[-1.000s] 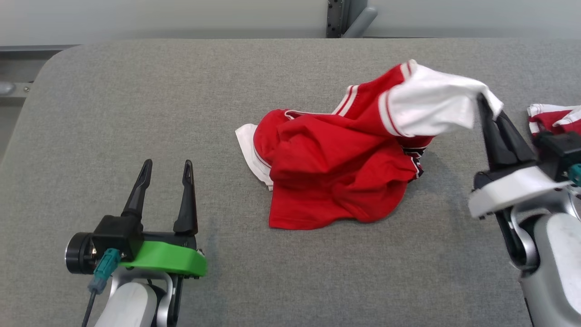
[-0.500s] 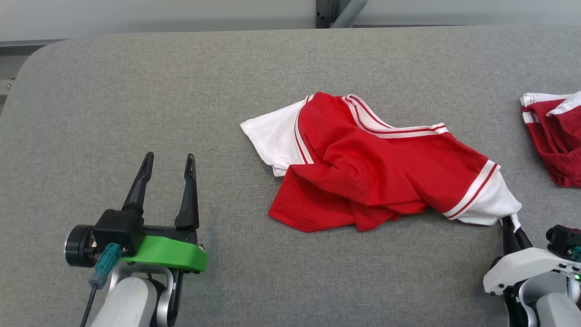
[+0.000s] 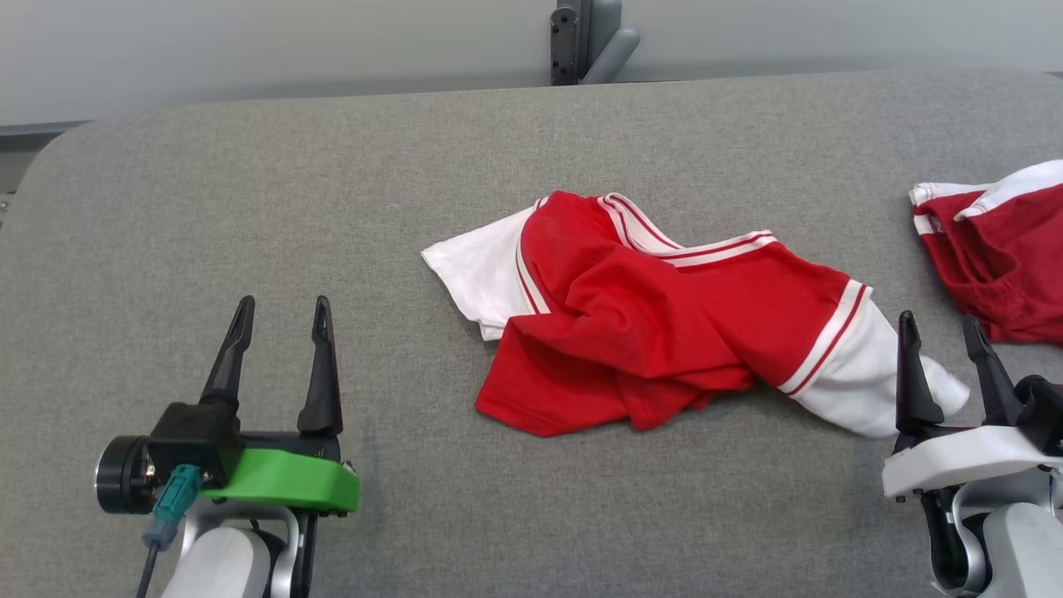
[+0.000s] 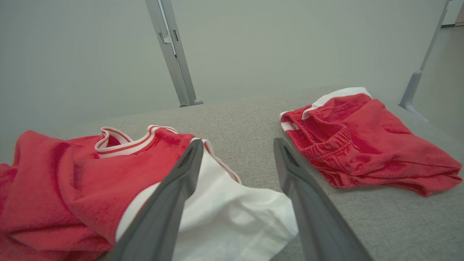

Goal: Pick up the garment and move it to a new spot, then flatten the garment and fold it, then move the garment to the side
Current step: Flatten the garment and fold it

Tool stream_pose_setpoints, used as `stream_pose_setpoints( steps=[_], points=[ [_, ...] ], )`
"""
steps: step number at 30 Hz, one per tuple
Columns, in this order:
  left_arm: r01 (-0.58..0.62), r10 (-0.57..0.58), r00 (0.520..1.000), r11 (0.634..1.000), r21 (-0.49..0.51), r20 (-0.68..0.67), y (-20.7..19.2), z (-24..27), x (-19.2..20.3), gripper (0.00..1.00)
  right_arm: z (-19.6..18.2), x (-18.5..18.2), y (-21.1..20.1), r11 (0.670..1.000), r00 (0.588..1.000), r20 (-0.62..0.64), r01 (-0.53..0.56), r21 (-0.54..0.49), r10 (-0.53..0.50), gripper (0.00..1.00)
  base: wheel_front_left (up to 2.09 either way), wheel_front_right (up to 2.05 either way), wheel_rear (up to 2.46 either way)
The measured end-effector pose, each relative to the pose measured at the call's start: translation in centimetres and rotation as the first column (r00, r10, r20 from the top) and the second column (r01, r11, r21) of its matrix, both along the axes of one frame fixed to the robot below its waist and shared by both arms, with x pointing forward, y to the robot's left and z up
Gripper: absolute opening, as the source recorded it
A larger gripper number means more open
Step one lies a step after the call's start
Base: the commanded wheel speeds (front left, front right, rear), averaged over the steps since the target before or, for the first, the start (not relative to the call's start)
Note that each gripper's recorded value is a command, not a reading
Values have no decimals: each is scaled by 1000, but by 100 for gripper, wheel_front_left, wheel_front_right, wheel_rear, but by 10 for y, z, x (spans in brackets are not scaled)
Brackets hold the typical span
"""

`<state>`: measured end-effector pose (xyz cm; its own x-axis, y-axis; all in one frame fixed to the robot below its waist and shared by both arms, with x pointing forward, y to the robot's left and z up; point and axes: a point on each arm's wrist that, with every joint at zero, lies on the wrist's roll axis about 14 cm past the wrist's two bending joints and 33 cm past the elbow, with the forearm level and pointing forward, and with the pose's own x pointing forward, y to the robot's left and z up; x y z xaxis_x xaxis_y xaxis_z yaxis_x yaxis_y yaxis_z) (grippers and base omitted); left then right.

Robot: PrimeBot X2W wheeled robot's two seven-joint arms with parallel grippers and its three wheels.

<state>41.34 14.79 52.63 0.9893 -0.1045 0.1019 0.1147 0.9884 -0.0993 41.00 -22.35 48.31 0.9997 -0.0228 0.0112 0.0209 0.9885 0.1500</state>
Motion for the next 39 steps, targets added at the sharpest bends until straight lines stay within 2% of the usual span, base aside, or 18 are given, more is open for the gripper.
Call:
stream_pose_setpoints(
  steps=[5,12,25,30,34,39],
  points=[
    [-1,1,1000,1000,0,0,0,1,-11,100,37,-9,16,999,994,98,-46,-28,49,100,0,0,0],
    [5,-5,1000,1000,0,-4,-2,3,-22,100,53,-27,28,997,990,119,-76,-33,80,100,0,0,0],
    [17,-17,1000,1000,0,-20,-6,1,-27,100,54,-35,31,997,991,105,-80,-23,82,100,0,0,0],
    [111,-112,993,994,-19,-50,-36,-2,-21,100,51,-32,33,996,991,96,-87,-16,88,100,0,0,0],
    [262,-272,949,961,-83,-161,-86,-28,-27,100,50,-24,38,995,991,91,-100,-14,100,100,0,0,0],
    [385,-426,836,904,-185,-344,-137,-79,-46,100,41,-18,37,995,993,70,-99,-4,99,100,0,0,0]
  ],
)
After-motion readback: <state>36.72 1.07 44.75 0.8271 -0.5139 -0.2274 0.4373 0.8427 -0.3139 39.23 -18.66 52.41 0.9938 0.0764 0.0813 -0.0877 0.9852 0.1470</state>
